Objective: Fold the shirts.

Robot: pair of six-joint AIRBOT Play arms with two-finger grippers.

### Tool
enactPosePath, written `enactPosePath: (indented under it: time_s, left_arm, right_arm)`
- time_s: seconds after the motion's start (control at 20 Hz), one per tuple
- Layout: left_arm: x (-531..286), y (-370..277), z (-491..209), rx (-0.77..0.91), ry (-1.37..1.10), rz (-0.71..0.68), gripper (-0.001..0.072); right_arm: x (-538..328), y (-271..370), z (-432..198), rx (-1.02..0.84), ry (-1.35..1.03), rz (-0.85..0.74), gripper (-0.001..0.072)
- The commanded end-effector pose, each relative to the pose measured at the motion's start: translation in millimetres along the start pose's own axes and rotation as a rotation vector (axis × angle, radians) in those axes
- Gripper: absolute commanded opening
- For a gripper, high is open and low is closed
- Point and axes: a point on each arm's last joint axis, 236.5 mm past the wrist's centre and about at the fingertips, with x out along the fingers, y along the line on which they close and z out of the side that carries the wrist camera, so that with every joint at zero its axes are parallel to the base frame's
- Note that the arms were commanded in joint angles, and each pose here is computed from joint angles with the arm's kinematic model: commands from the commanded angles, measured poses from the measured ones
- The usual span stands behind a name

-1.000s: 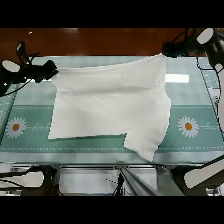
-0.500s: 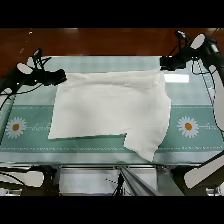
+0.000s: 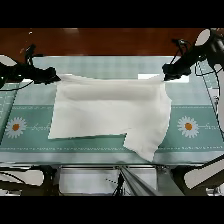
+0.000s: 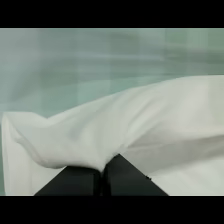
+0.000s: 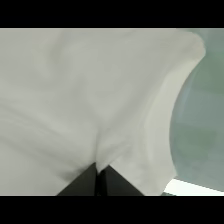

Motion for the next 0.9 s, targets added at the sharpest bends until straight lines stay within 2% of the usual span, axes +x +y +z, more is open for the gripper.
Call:
enactPosePath:
  time_s: [0.0,0.05,0.15,0.2,0.25,0.3,0.35,0.4,0.45,0.65,0.85]
  left_arm:
    - [5.6,2.7,-11.7,-0.009,0.056,-0.014,0.0031]
    - [10.1,2.1,-18.5,-0.013,0.085,-0.023,0.0031]
    - [16.9,0.0,-34.5,-0.02,0.154,-0.043,0.0033]
    - [18.2,-0.7,-42.2,-0.024,0.187,-0.053,0.0048]
    - [17.5,-0.8,-50.3,-0.026,0.222,-0.061,0.0147]
    - [14.7,1.0,-56.9,-0.023,0.251,-0.058,0.0274]
    - [10.5,4.0,-64.0,-0.022,0.282,-0.052,0.0412]
    - [5.3,10.1,-71.1,-0.047,0.314,-0.031,0.0492]
    - [-1.7,20.6,-80.4,-0.08,0.354,0.007,0.053]
    - [-50.3,75.9,-122.8,-0.237,0.523,0.226,0.0529]
    - [-95.3,89.2,-130.4,-0.282,0.477,0.272,0.0529]
  right_arm:
    - [7.0,0.6,-12.4,0.007,0.065,0.005,0.0038]
    - [7.9,-0.6,-11.6,0.006,0.064,0.001,0.006]
    - [7.4,-1.9,-11.8,0.004,0.064,-0.002,0.0164]
    - [7.3,-3.2,-12.8,-0.003,0.068,-0.006,0.0165]
    - [7.1,-5.7,-15.2,-0.006,0.078,-0.017,0.0165]
    - [6.3,-8.4,-19.9,-0.015,0.097,-0.028,0.0206]
    - [4.5,-11.4,-27.1,-0.029,0.127,-0.041,0.0307]
    - [1.7,-16.2,-36.7,-0.053,0.167,-0.061,0.0323]
    - [-3.5,-23.8,-47.6,-0.061,0.211,-0.092,0.0325]
    - [-40.4,-58.7,-70.9,0.032,0.241,-0.185,0.0325]
    - [-93.4,-103.4,-101.7,0.169,0.168,-0.247,0.0324]
